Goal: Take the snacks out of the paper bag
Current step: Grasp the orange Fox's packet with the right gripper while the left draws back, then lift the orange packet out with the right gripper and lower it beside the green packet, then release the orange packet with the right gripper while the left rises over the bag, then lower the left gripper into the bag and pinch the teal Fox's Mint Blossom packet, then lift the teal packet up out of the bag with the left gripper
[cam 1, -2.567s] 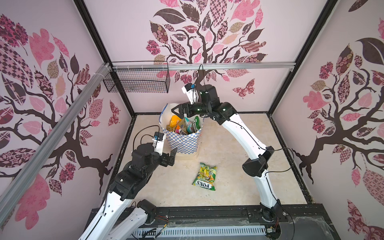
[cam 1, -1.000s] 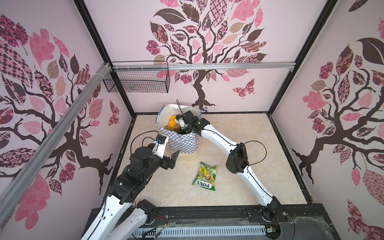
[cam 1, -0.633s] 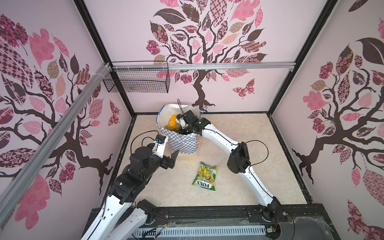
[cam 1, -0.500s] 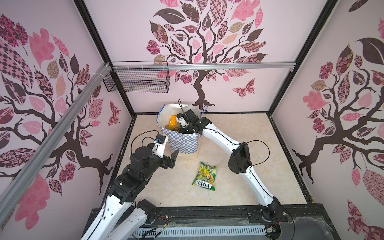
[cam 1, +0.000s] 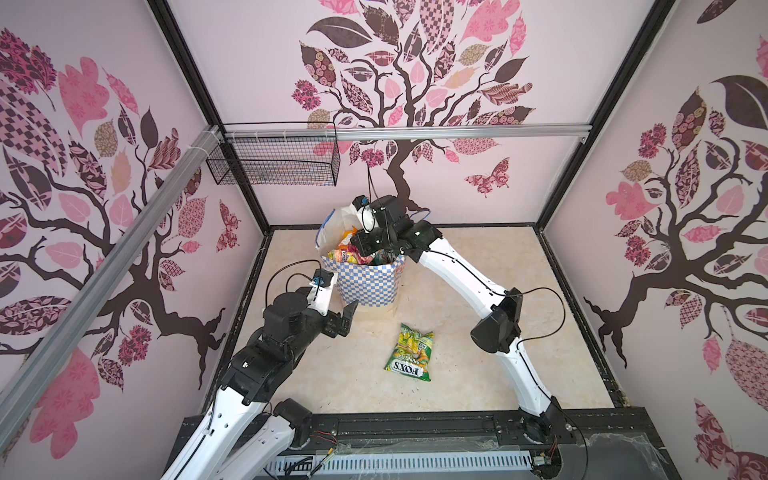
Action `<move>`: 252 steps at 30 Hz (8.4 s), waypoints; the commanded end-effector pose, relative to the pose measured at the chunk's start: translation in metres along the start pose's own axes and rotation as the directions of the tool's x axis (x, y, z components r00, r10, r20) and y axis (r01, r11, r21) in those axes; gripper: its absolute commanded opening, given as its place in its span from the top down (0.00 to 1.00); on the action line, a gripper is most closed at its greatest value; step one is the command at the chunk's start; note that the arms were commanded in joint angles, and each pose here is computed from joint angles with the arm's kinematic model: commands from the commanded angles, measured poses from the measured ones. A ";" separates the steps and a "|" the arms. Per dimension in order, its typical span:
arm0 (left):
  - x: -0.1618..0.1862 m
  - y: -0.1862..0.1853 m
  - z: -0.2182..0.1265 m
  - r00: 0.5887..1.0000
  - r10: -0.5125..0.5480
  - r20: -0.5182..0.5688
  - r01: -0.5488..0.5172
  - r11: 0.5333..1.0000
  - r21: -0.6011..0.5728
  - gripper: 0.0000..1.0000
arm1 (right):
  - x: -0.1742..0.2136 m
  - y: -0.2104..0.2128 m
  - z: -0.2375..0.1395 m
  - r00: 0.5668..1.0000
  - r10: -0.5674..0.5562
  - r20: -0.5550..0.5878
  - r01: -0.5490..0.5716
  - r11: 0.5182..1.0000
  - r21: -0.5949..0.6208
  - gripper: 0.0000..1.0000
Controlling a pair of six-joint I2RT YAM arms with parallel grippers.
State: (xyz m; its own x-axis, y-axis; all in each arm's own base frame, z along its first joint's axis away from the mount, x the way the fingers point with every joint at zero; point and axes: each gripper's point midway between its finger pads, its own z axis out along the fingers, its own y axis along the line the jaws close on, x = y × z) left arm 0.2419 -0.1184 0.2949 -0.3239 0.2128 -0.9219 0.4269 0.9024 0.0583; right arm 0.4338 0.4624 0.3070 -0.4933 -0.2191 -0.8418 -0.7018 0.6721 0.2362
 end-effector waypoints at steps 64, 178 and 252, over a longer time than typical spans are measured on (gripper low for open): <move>0.036 -0.104 0.031 0.989 0.097 -0.113 -0.018 0.831 0.556 0.02 | 0.176 -0.116 -0.142 0.947 0.303 0.106 -0.320 0.913 0.253 1.00; 0.098 0.029 0.296 0.582 -0.223 -0.782 0.076 0.972 -0.220 0.02 | 0.128 -0.013 -0.295 0.971 0.177 0.163 -0.166 0.983 -0.081 0.01; -0.153 0.054 0.167 0.941 -0.223 -0.254 0.172 0.963 -0.206 1.00 | 0.113 -0.016 -0.295 0.952 0.218 0.215 -0.203 0.975 -0.087 0.01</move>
State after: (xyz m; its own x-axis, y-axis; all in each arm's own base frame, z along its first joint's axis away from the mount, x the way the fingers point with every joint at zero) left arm 0.4624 -0.1705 0.3161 -0.7219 0.1236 -0.6808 0.1743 0.9847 -0.0061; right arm 0.2376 0.2172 0.3409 -0.5269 0.0710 -0.8469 -0.6184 0.6516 0.4394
